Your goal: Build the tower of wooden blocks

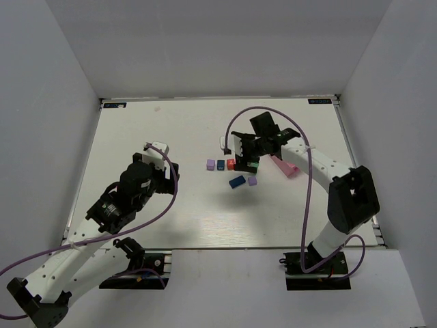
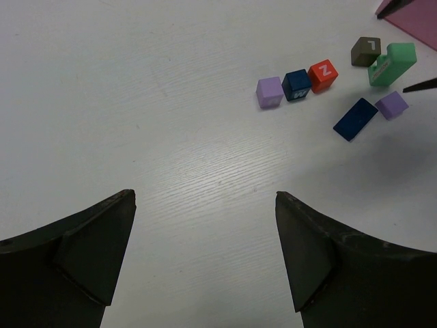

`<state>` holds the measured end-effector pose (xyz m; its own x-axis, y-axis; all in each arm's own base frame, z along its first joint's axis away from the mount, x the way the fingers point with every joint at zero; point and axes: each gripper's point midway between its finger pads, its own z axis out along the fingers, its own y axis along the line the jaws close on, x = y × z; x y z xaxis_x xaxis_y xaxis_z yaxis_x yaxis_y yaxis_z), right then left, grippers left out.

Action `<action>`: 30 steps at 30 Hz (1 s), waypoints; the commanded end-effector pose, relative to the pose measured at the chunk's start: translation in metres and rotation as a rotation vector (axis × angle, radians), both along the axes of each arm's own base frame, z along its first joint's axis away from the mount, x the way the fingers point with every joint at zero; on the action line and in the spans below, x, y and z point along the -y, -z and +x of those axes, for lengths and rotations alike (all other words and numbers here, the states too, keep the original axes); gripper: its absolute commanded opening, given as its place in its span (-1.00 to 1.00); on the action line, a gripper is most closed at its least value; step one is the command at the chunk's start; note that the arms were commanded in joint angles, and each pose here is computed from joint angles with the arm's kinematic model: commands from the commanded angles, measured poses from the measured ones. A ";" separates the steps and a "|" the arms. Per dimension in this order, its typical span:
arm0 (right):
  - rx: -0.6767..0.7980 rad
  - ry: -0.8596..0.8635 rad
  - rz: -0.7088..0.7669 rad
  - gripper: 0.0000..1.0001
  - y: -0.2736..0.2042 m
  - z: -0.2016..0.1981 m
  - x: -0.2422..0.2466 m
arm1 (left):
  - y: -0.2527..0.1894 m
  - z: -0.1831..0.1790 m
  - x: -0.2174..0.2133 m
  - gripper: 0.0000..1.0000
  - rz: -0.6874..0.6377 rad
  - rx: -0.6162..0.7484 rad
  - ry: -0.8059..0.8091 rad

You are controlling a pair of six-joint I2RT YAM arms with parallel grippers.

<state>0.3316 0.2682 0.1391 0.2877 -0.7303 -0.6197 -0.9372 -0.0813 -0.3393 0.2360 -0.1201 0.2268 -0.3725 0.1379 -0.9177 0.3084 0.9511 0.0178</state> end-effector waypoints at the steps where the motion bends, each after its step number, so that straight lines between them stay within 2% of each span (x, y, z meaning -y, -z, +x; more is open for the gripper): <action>1: -0.077 -0.152 0.013 0.74 0.021 -0.032 -0.002 | -0.005 0.001 -0.002 0.86 -0.008 0.021 -0.004; 3: -0.046 -0.251 0.028 0.60 0.023 -0.044 -0.002 | -0.005 0.001 -0.002 0.86 -0.008 0.021 -0.004; 4: -0.069 -0.279 0.035 0.38 0.027 -0.052 -0.002 | -0.005 0.001 -0.002 0.86 -0.008 0.021 -0.004; 6: -0.061 -0.329 0.034 0.14 0.030 -0.054 -0.004 | -0.005 0.001 -0.002 0.86 -0.008 0.021 -0.004; 7: -0.067 -0.338 0.037 -0.06 0.025 -0.053 -0.006 | -0.005 0.001 0.000 0.86 -0.011 0.019 0.004; 9: -0.119 -0.362 0.002 -0.15 0.039 -0.058 -0.003 | -0.005 0.001 0.000 0.86 -0.011 0.019 0.004; 14: -0.153 -0.359 -0.052 -0.21 0.062 -0.047 -0.006 | -0.005 0.000 0.001 0.86 -0.006 0.019 0.016; 21: -0.152 -0.325 -0.111 0.15 0.082 -0.030 -0.004 | -0.007 -0.001 0.002 0.86 -0.014 0.024 0.025; 30: -0.159 -0.299 -0.139 0.18 0.096 -0.023 -0.004 | -0.007 -0.001 0.002 0.86 -0.014 0.024 0.025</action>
